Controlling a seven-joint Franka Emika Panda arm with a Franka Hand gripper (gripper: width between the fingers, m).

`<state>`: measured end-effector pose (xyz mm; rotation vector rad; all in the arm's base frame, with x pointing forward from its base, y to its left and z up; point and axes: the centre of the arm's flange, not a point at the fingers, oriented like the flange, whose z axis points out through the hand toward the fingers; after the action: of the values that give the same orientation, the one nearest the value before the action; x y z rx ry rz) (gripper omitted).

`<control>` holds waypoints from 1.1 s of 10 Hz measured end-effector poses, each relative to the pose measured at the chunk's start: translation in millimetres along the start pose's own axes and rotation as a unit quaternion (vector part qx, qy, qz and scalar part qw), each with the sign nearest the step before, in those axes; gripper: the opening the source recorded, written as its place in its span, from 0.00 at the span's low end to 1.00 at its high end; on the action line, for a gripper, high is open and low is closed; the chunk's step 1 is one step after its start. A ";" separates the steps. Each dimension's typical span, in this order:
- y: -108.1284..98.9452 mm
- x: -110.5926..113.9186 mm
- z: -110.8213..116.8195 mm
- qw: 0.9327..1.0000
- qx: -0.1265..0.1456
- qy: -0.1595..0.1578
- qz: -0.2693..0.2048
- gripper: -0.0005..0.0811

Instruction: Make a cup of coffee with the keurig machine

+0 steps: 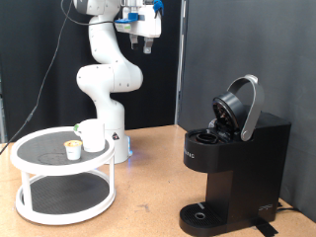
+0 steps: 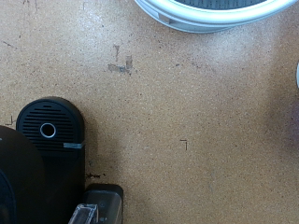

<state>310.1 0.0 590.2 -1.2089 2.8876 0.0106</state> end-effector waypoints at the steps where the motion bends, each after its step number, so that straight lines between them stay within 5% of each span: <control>1: -0.7 0.7 0.0 1.000 0.000 0.000 0.000 0.91; 7: -53.5 67.4 -2.5 1.000 -0.010 -0.022 0.013 0.91; 11: -62.5 75.8 -1.5 0.999 0.000 -0.031 0.017 0.91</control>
<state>301.4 -97.9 590.6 -1.1373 2.8540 0.0473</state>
